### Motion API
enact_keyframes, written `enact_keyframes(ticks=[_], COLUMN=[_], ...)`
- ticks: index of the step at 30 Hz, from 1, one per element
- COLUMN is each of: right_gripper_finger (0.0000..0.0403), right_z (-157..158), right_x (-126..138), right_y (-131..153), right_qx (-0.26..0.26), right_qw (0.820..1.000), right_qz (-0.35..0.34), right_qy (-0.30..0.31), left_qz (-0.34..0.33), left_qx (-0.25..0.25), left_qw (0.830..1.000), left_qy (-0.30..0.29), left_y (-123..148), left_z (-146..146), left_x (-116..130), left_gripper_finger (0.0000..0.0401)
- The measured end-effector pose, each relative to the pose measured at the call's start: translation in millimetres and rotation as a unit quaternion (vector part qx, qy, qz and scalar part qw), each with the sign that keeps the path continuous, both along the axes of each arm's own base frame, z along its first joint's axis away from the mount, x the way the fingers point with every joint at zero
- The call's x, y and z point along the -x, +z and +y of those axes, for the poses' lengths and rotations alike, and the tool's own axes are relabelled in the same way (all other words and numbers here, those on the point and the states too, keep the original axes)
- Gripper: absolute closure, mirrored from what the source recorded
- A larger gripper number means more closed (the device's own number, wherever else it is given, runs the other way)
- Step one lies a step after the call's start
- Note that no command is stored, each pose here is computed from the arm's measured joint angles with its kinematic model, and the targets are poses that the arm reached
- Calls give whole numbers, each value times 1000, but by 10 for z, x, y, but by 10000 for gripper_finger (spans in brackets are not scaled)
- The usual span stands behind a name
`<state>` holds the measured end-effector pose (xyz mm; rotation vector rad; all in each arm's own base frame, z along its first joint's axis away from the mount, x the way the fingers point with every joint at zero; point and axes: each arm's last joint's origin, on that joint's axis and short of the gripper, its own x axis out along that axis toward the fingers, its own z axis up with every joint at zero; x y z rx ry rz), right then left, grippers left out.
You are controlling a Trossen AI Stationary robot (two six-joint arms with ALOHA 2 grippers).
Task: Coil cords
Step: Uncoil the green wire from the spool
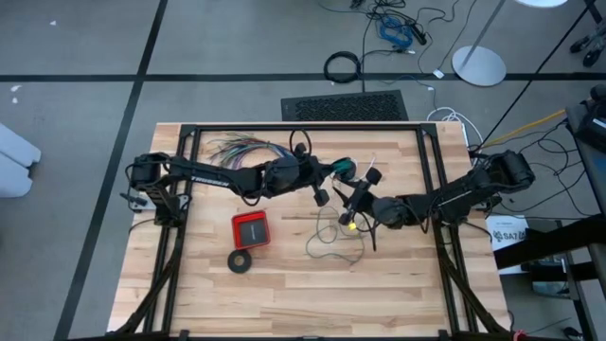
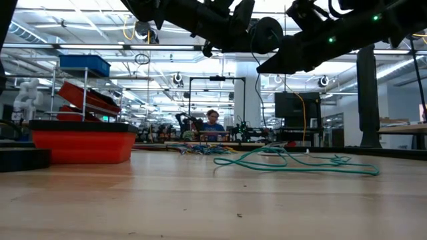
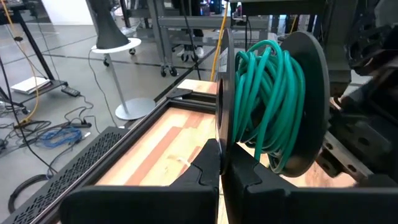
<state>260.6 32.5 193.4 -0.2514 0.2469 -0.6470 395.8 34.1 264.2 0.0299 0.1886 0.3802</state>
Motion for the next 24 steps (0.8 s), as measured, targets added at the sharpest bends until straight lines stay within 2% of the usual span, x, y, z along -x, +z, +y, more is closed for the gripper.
enact_keyframes(ticks=[7, 17, 21, 24], right_gripper_finger=[305, 309, 335, 377], right_z=[-51, -125, -118, -109], right_x=[2, -25, -32, -38], right_y=[1, 11, 34, 33], right_qx=[7, -17, -18, -22], right_qw=[1000, 1000, 1000, 999], right_qz=[2, -14, -25, -25], right_qy=[-26, -8, -1, 18], left_qz=[1, -1, 0, 1], left_qx=[0, 1, 1, 1], left_qw=[1000, 1000, 1000, 1000], left_qy=[0, -12, -13, -11], left_y=[-2, 0, -1, -4], left_z=[-2, -43, -52, -48], left_x=[0, -6, -6, -6], left_gripper_finger=[401, 401, 401, 401])
